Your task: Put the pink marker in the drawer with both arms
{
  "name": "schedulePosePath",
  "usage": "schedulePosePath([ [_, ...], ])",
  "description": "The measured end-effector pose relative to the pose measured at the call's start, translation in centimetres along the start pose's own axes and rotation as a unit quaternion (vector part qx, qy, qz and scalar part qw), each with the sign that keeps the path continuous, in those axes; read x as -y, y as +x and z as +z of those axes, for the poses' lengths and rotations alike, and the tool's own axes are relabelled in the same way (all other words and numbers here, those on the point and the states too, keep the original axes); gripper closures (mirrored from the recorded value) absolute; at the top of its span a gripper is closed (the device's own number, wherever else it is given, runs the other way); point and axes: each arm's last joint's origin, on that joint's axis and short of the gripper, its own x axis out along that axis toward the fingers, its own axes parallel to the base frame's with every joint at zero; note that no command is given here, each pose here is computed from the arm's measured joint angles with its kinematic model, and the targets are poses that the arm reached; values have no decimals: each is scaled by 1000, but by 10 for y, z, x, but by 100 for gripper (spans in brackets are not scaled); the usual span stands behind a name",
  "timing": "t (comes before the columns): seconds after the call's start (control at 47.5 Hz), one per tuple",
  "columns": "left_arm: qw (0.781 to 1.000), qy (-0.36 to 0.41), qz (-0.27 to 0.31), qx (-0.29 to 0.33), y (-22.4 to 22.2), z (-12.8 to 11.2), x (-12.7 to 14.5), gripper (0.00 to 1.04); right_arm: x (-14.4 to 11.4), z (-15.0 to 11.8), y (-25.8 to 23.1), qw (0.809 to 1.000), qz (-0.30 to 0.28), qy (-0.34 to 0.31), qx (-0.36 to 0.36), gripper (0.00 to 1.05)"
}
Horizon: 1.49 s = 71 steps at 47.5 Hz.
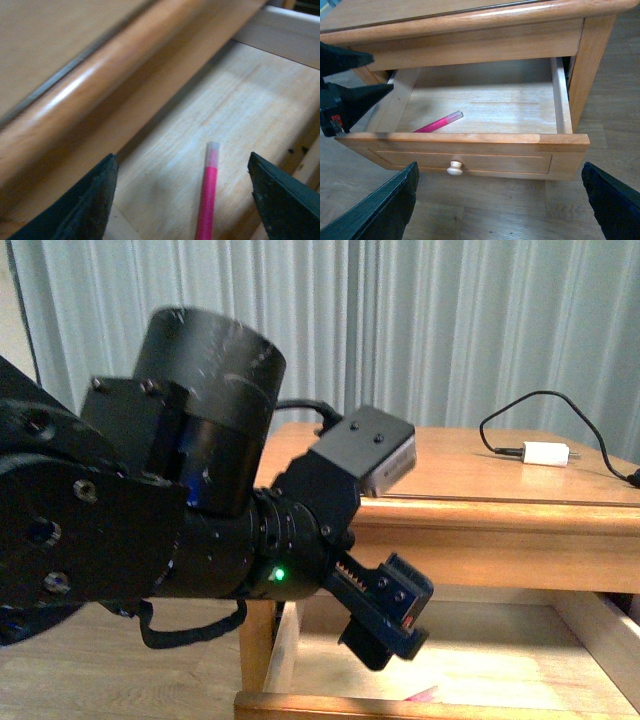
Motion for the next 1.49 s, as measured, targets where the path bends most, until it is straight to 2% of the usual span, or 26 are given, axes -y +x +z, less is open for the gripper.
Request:
schedulePosePath([
  [0.105,998,-30,60,15,-25,13,-8,5,0,0,0,1000,0,0,0,8],
  [0.232,988,-81,123,48,-77,16,-21,6,0,0,0,1000,0,0,0,8],
  [0.316,975,-110,187,57,-121,3,-27,6,0,0,0,1000,0,0,0,8],
  [0.4,965,-132,219,61,-153,-11,-25,6,0,0,0,1000,0,0,0,8],
  [0.526,956,-162,235,66,-201,-33,-11,6,0,0,0,1000,0,0,0,8],
  [0.779,935,-218,271,65,-256,-74,13,6,0,0,0,1000,0,0,0,8],
  [1.074,929,-231,279,75,-260,-75,13,7,0,0,0,1000,0,0,0,8],
  [1.158,914,-219,327,102,-260,-79,14,18,0,0,0,1000,0,0,0,8],
  [1.495,908,-215,343,114,-265,-108,23,75,0,0,0,1000,0,0,0,8],
])
